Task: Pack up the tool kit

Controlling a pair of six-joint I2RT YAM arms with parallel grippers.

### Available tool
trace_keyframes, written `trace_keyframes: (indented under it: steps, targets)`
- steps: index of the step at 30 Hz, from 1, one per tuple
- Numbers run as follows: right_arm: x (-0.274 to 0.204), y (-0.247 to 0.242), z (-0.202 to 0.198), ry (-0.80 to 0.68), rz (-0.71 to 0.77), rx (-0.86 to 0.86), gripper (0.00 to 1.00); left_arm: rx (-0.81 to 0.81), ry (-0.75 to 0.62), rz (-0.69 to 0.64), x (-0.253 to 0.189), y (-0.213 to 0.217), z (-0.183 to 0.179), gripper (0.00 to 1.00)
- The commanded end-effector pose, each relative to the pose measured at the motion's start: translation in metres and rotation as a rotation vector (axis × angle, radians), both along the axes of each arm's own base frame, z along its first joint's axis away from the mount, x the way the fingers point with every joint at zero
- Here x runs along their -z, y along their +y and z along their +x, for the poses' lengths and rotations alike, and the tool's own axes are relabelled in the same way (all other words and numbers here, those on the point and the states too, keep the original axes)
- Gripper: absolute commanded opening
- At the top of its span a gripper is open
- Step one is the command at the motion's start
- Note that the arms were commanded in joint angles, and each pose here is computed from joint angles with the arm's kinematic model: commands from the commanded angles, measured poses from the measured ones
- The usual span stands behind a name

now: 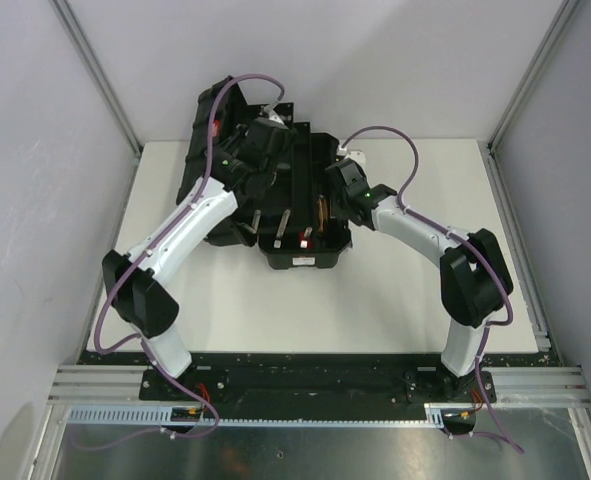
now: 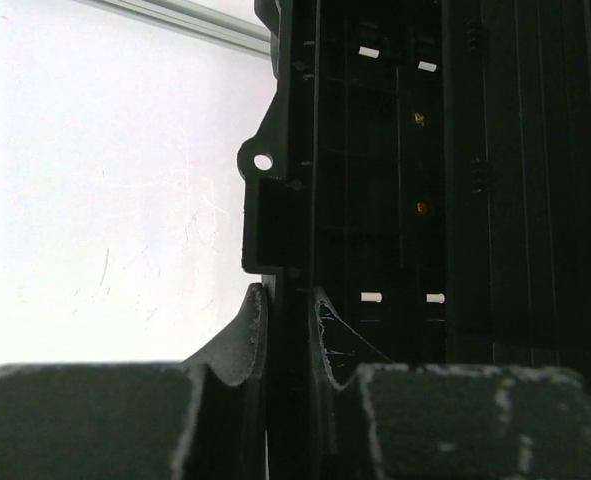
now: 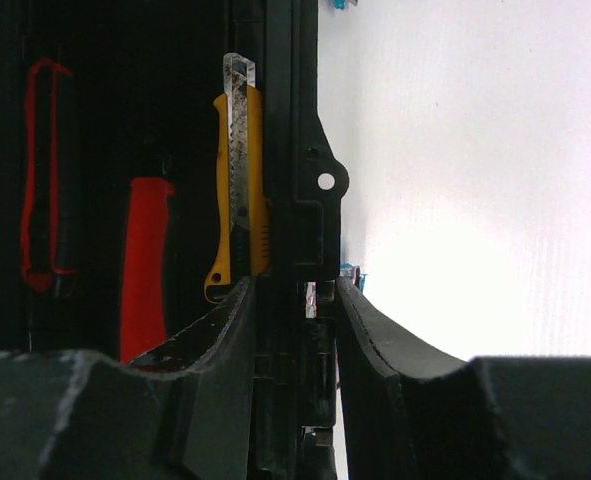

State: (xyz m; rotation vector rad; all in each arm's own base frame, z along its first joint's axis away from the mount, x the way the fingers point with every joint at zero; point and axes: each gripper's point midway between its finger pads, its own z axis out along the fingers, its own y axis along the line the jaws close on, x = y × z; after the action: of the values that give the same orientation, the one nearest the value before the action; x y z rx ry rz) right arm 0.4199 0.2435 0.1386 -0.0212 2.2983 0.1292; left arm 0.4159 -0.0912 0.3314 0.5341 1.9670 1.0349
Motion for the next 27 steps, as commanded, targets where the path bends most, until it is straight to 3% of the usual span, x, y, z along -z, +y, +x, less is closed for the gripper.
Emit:
trace_keyframes:
  steps: [1,13,27]
  targets:
    - [-0.049,0.038,0.024,-0.142,0.187,-0.009,0.0,0.022,-0.388,-0.268,-0.096,-0.024,-0.008,0.0]
    - [-0.012,0.055,0.015,-0.022,0.342,0.036,0.0,0.035,-0.369,-0.193,-0.076,-0.072,-0.015,0.0]
    - [-0.008,0.065,0.02,0.031,0.487,0.076,0.04,0.006,-0.336,-0.078,-0.053,-0.106,-0.019,0.0]
